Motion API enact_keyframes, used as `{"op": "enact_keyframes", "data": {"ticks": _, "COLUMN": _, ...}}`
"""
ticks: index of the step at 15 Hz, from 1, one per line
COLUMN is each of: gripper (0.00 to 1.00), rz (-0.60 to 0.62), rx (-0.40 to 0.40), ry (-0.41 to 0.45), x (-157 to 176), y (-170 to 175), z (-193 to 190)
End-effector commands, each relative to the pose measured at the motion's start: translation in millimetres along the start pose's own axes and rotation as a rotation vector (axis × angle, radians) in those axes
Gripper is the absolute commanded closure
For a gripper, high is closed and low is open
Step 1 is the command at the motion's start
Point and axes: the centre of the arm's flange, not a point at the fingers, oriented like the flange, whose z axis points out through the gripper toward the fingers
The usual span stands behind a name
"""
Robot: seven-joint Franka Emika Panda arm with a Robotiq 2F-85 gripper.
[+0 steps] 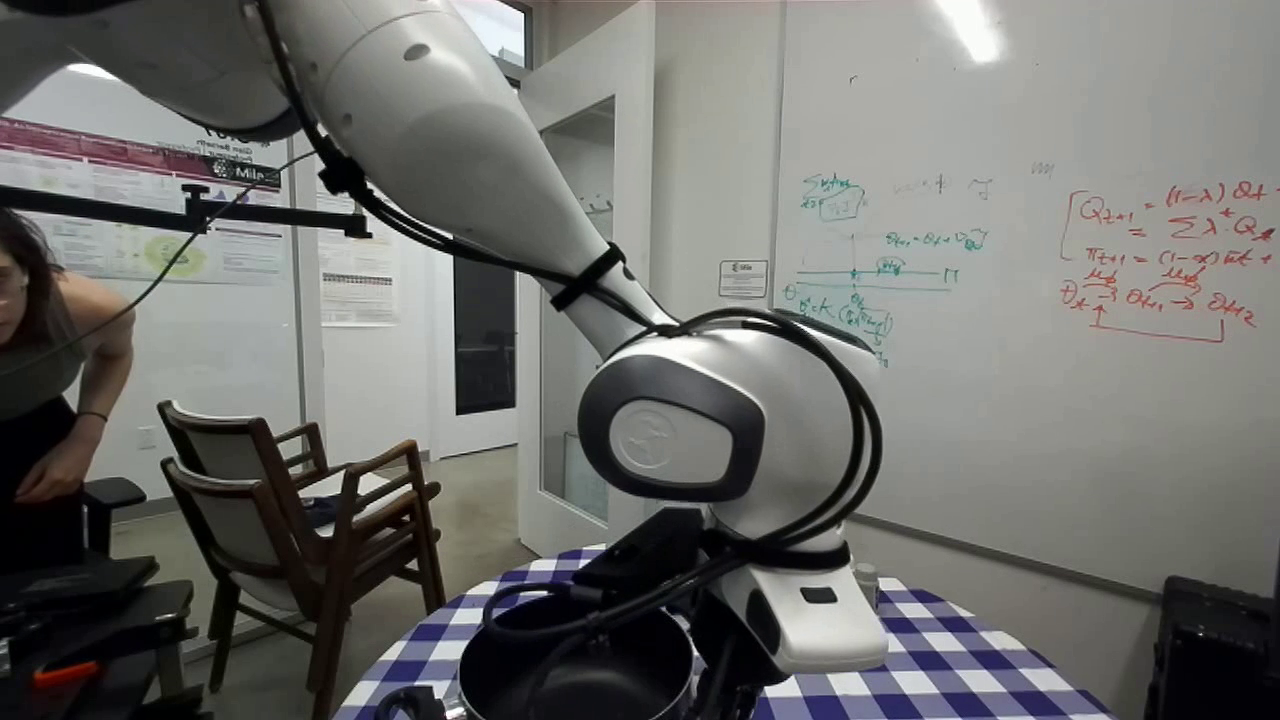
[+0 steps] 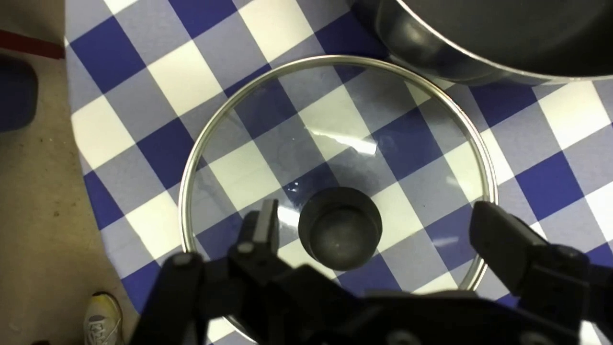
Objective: Put the lid on the pot
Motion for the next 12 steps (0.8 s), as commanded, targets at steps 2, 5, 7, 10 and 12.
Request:
{"op": "enact_keyframes", "data": {"ticks": 2, "gripper": 0.00, "rz": 0.005, "rx": 0.016, "ry": -0.054, "x": 29.6, "y": -4.1, "z": 15.8}}
{"op": "enact_keyframes", "data": {"ticks": 5, "gripper": 0.00, "rz": 0.015, "rx": 0.003, "ry": -0.069, "x": 38.3, "y": -0.9, "z": 22.7}}
{"op": "enact_keyframes", "data": {"ticks": 7, "gripper": 0.00, "rz": 0.015, "rx": -0.003, "ry": -0.082, "x": 42.7, "y": -1.0, "z": 27.5}}
{"op": "enact_keyframes", "data": {"ticks": 10, "gripper": 0.00, "rz": 0.014, "rx": -0.007, "ry": -0.100, "x": 48.9, "y": -2.2, "z": 34.9}}
{"op": "enact_keyframes", "data": {"ticks": 12, "gripper": 0.00, "rz": 0.011, "rx": -0.012, "ry": -0.110, "x": 52.2, "y": -4.2, "z": 39.5}}
